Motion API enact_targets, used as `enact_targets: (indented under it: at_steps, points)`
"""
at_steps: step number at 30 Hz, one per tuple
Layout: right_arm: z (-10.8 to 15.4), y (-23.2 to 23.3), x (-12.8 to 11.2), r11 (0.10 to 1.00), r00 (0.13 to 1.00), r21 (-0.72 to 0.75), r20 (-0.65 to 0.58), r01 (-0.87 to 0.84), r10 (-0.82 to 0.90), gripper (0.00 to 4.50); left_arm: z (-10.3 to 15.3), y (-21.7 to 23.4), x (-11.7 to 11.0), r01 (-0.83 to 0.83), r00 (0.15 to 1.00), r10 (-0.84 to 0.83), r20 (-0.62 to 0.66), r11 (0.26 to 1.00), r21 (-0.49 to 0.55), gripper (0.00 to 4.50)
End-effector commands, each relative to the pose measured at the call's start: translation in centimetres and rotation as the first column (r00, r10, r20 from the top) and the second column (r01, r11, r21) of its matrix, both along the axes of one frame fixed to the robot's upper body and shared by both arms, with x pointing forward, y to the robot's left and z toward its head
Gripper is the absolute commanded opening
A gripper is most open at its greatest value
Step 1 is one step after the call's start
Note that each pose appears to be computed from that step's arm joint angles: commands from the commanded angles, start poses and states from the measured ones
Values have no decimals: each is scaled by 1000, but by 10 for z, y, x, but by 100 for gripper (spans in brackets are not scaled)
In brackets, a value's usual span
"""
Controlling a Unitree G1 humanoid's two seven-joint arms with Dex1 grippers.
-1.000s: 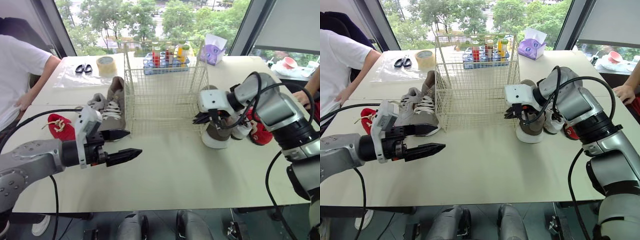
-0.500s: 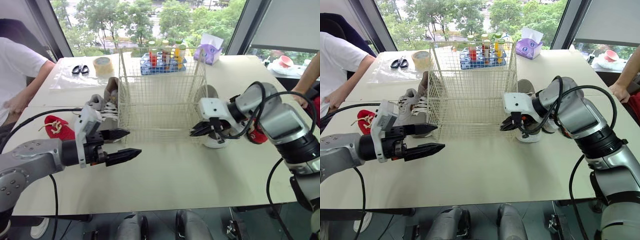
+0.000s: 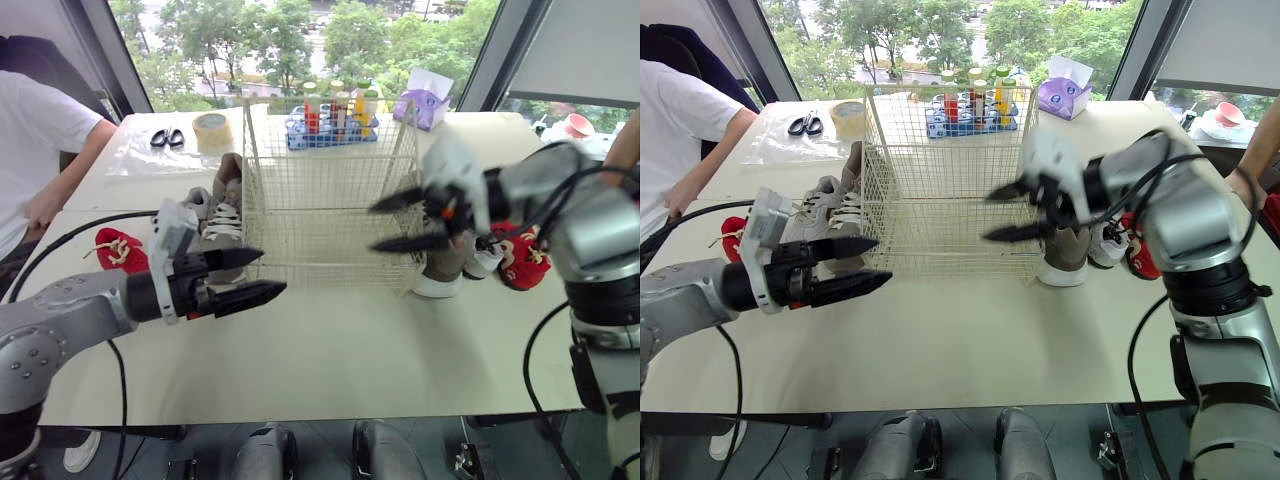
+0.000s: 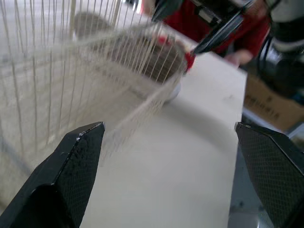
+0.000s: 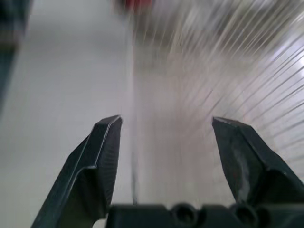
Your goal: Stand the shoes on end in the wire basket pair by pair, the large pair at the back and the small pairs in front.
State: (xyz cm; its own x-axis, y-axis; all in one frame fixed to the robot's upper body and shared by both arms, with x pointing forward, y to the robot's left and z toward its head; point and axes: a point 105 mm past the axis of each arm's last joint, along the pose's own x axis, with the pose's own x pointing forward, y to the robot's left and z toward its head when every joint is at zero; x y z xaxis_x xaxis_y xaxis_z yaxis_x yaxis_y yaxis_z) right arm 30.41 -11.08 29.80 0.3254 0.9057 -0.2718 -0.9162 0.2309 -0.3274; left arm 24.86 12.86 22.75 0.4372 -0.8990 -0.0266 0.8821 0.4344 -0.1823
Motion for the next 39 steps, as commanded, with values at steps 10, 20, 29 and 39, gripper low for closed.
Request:
enact_targets:
  at_steps: [10, 20, 29, 39]
  points:
    - [-31, -127, -7, 512, 641, 478, -152, 714, -752, 448, -18, -50, -31, 223, 969, -229, -92, 972, -72, 450]
    - [-100, -113, -20, 370, 514, 446, -262, 815, -817, 448, -42, -57, -26, 8, 1000, -7, 24, 999, -53, 450]
    - [-127, -100, -7, 377, 514, 410, -304, 831, -802, 448, -72, -52, -34, -213, 976, 208, -61, 972, -99, 450]
    - [-165, -109, 29, 351, 455, 341, -303, 872, -837, 424, -81, -48, -35, -220, 975, 217, -50, 974, -61, 450]
